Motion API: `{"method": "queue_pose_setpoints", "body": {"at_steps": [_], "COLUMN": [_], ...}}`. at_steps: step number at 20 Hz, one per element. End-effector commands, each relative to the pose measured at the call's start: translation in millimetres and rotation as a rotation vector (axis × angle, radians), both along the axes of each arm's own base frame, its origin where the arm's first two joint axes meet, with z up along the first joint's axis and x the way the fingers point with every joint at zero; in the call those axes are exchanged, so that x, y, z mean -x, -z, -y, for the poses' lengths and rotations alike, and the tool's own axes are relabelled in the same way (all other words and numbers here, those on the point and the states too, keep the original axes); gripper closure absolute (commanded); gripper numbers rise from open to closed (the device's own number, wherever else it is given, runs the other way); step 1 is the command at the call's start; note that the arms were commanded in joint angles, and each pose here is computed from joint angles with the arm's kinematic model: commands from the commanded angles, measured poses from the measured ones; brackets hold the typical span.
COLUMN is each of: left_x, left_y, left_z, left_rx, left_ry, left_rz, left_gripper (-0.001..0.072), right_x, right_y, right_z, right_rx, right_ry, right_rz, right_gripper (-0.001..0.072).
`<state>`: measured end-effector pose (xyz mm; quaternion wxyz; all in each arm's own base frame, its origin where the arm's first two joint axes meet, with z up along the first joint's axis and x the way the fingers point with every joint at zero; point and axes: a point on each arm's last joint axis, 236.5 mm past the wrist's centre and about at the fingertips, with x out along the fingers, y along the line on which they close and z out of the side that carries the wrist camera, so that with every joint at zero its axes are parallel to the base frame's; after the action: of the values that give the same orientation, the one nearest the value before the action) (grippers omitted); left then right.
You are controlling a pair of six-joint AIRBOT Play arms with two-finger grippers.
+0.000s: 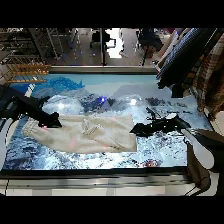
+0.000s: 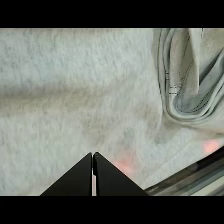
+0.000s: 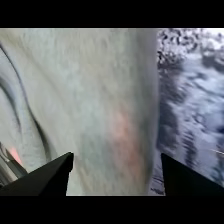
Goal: Fold the clothes and pants, and hang the long-sleeved shirts on hangers.
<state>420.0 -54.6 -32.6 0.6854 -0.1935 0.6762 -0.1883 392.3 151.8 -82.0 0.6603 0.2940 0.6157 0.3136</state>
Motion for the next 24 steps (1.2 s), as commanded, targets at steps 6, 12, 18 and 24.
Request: {"method": "queue_pose_setpoints", "body": {"at_steps": [6,12,18,24], "left_x": [14.7,0.0,-13.1,-8.2], "left_y": [-0.6,2.8,19.7,34.7], "left_z": [-2.7,12.9,75.9,77.7], "left_rx": [-0.087,-0.149,-0.112,-0.114], "left_ry": [0.075,0.107,0.215,0.197], "left_rz": [-0.020,0.070,0.189,0.132], "left_gripper": [0.0688,0.0688,0.0689,0.0689], "right_x": [-23.2,-8.8,-15.4,2.3], "right_y": [-1.5,-102.6,-211.4,-241.9], "right_z": [57.1,210.7,122.5,-58.4], "right_rx": [0.412,0.887,0.833,0.691], "right_ry": [-0.109,0.178,0.169,-0.062], "right_rz": [0.083,0.116,0.269,0.508], "right_gripper": [0.0685,0.0686,0.0687,0.0687]}}
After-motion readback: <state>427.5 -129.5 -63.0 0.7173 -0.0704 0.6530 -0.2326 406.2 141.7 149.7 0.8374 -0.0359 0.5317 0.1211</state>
